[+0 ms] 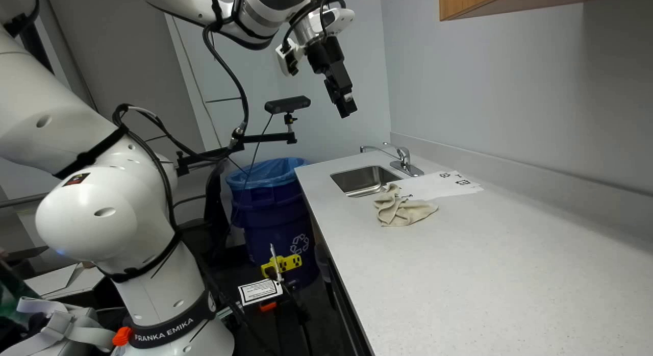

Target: Use the towel to wipe the counter

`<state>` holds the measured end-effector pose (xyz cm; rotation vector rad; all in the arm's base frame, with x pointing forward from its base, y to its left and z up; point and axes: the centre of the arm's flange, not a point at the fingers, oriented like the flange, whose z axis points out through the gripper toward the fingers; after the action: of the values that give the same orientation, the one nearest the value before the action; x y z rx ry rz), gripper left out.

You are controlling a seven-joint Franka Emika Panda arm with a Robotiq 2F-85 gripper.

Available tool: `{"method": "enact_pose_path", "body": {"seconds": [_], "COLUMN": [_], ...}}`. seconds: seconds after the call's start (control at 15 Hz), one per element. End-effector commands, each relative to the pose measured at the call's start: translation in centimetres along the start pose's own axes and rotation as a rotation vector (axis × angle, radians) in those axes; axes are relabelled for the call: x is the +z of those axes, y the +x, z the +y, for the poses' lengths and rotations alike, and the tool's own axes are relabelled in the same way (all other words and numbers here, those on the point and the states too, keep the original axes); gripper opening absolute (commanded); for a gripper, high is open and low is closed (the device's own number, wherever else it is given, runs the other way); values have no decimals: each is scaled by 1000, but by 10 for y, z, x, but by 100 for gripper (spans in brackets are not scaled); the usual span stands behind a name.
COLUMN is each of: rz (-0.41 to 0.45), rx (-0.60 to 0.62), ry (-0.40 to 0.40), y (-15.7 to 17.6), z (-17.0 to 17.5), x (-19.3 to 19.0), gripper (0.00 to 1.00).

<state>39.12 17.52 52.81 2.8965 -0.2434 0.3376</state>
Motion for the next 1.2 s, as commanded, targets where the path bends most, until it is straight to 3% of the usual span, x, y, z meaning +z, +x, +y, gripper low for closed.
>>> {"method": "enact_pose_path", "body": {"seconds": [0.0,0.67,1.13], "rz": [0,-8,-86], "rx": [0,-6,-23], "ry": [0,7,147], "y": [0,0,-3], "z": [0,0,-6], "x": [0,0,1], "gripper": [100,100,100]}}
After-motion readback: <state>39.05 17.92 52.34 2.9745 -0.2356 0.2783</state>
